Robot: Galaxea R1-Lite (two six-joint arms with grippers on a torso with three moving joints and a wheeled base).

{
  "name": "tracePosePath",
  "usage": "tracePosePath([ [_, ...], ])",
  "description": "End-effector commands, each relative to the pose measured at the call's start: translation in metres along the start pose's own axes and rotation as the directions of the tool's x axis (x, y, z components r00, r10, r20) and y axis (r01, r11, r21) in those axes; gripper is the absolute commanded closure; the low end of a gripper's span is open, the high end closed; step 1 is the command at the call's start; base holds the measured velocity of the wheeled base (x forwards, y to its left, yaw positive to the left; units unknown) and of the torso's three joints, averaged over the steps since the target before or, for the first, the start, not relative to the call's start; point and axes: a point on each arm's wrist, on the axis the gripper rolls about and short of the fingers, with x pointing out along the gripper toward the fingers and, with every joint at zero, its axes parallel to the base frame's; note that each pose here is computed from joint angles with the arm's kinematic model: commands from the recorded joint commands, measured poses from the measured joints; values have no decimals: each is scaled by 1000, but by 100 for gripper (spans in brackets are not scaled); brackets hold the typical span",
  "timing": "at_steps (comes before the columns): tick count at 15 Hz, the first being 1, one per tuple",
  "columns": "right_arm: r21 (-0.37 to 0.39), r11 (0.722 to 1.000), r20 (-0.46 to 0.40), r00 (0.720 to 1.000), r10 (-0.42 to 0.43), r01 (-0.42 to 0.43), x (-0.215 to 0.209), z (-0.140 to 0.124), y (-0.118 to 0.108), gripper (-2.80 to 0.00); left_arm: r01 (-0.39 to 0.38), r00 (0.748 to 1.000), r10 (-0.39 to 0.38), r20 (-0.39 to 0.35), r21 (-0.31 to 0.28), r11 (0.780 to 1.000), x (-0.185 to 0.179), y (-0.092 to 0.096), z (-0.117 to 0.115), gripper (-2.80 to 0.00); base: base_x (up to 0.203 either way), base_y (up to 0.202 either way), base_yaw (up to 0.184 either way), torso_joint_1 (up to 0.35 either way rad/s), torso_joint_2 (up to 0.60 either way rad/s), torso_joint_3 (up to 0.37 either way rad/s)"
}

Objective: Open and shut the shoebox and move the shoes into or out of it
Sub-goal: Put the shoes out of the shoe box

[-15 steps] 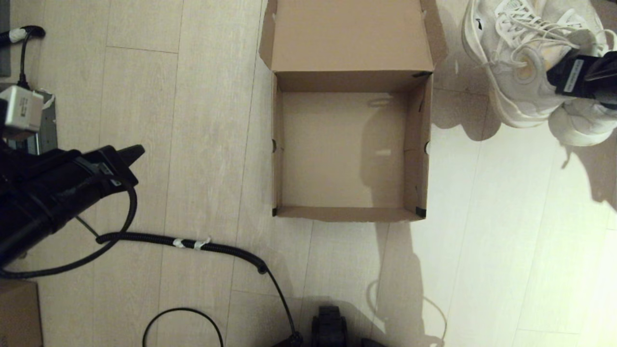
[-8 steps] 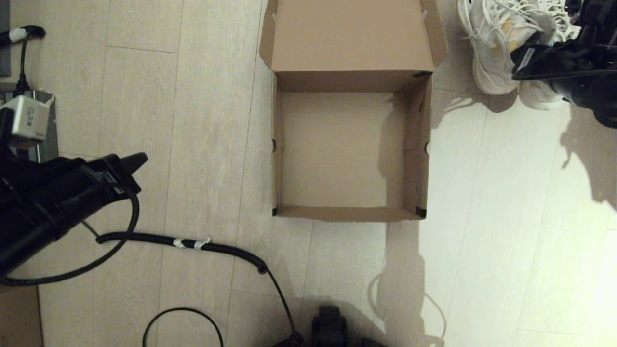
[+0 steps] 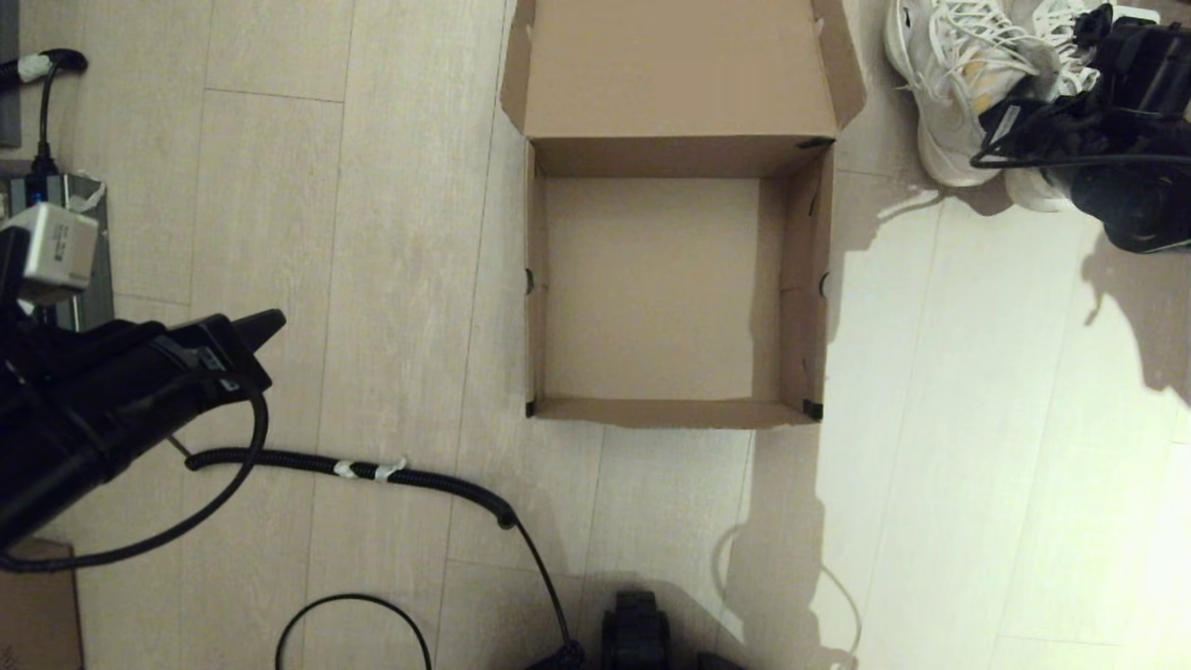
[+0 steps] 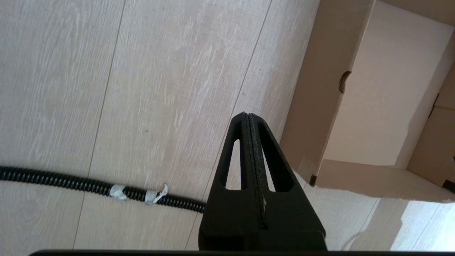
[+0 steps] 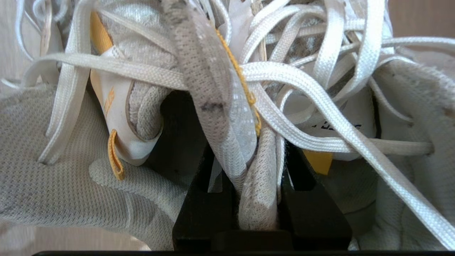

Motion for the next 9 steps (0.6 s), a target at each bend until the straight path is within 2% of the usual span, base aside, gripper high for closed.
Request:
tracePosePath([
  [1, -3, 1000, -12, 1000, -6, 6, 3, -6, -2, 0, 0, 1000, 0, 2, -2, 1000, -1, 0, 0, 0, 0, 0, 0, 0, 0, 0],
  [2, -4, 1000, -11, 1000, -7, 7, 4, -6, -3, 0, 0, 1000, 0, 0, -2, 1000, -1, 0, -1, 0, 0, 0, 0, 0, 0, 0],
  [3, -1, 1000, -7, 1000, -8, 8, 4, -6, -4, -280, 0, 1000, 0, 2, -2, 1000, -1, 0, -1, 0, 0, 0, 0, 0, 0, 0],
  [7, 14, 1000, 38, 999, -8, 7, 5, -3, -3, -280, 1, 1000, -1, 9, -2, 1000, -4, 0, 1, 0, 0, 0, 0, 0, 0, 0],
  [9, 21, 1000, 55, 998, -11, 10, 0, 7, -4, -280, 2, 1000, -2, 15, -2, 1000, -6, 0, 3, 0, 0, 0, 0, 0, 0, 0],
])
